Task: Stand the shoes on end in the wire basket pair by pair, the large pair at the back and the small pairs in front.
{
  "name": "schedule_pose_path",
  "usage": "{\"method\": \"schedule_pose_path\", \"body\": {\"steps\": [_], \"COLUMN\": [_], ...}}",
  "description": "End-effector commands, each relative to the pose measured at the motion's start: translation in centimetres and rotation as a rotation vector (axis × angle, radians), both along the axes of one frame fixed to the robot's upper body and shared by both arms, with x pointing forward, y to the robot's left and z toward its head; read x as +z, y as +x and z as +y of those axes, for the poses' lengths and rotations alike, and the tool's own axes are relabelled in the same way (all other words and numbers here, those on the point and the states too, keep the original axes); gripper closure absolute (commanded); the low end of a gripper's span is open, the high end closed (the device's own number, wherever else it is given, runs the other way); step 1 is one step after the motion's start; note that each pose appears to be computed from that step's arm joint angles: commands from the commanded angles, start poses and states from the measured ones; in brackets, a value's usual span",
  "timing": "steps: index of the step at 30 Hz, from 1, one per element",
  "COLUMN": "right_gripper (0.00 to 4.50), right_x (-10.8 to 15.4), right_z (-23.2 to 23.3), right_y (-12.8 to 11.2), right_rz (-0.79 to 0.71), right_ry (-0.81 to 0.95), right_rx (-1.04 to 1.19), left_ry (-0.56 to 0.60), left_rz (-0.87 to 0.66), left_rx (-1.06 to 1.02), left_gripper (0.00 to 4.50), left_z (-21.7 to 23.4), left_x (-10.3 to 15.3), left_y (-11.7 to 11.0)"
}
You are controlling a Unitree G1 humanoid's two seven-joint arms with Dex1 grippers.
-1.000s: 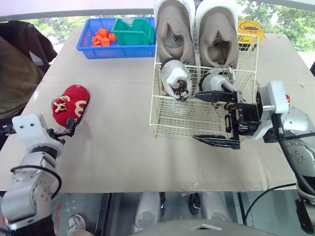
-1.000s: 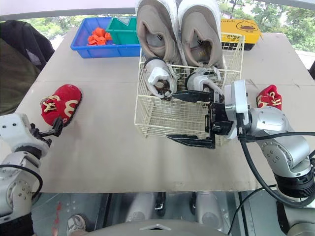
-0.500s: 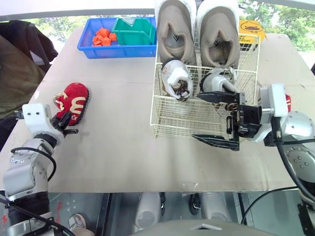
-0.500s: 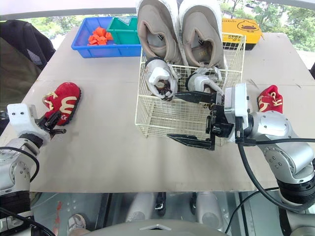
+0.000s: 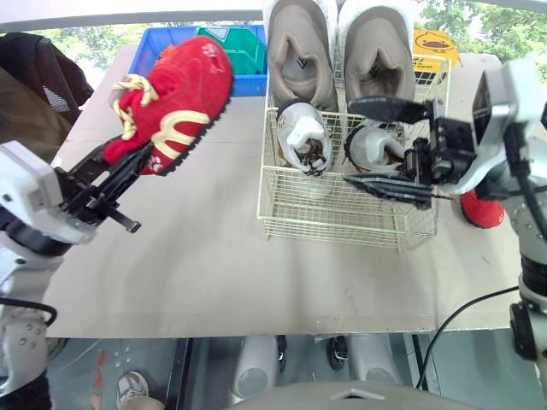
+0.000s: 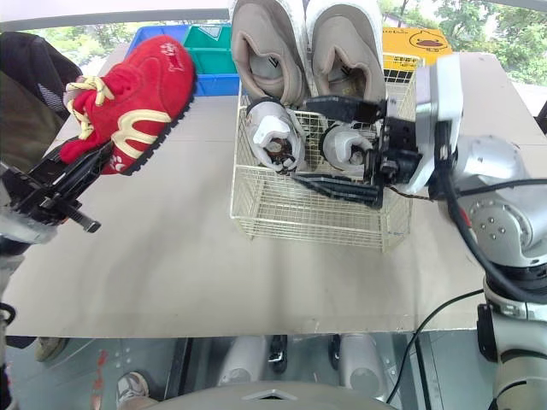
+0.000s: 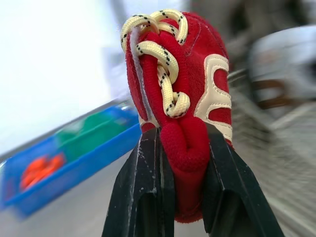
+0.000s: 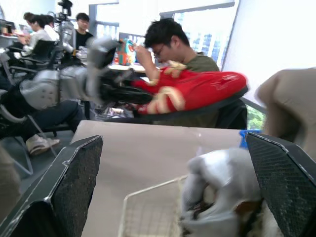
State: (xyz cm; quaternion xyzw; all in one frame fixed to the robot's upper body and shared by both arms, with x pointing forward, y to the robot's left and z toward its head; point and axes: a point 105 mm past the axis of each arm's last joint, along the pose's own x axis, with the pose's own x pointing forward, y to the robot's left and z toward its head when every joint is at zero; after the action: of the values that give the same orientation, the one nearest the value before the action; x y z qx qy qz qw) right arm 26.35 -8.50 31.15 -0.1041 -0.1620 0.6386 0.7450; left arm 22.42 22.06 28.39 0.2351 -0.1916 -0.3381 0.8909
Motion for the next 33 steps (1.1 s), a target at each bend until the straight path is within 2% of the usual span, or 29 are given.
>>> {"method": "schedule_pose_path", "body": {"steps": [1, 8, 10, 16, 22, 27, 30, 33], "right_gripper": [0.0, 0.0, 0.0, 0.0, 0.0, 0.0, 0.78, 2.23], "right_x": [3.2, 5.7, 5.6, 4.1, 3.9, 1.3, 0.5, 0.4], "right_z": [-0.8, -0.3, 0.2, 1.8, 4.2, 4.4, 4.2, 3.6], "right_y": [-0.5, 0.5, 0.0, 0.2, -0.2, 0.6, 0.7, 0.8], "right_rz": [-0.001, 0.055, 0.076, 0.242, 0.382, 0.481, 0.534, 0.544], "right_ry": [-0.062, -0.16, -0.221, -0.397, -0.523, -0.672, -0.711, -0.714], "right_rx": [0.016, 0.06, 0.092, 0.076, 0.107, 0.039, 0.027, 0.02], "left_ry": [0.157, 0.434, 0.52, 0.665, 0.739, 0.75, 0.742, 0.732], "left_rz": [-0.093, -0.145, -0.167, -0.275, -0.373, -0.537, -0.632, -0.69], "left_rx": [-0.133, -0.311, -0.367, -0.526, -0.661, -0.767, -0.769, -0.738], "left_gripper": [4.13, 4.13, 4.13, 4.13, 4.13, 4.13, 4.13, 4.13], "left_z": [-1.6, -3.1, -3.6, -6.0, -7.4, -9.5, -10.0, -9.8], "left_x": [2.4, 3.0, 2.7, 2.7, 3.1, 3.6, 4.4, 4.8], "left_y": [-1.7, -0.8, -0.2, 1.6, 2.4, 2.5, 2.6, 2.9]}}
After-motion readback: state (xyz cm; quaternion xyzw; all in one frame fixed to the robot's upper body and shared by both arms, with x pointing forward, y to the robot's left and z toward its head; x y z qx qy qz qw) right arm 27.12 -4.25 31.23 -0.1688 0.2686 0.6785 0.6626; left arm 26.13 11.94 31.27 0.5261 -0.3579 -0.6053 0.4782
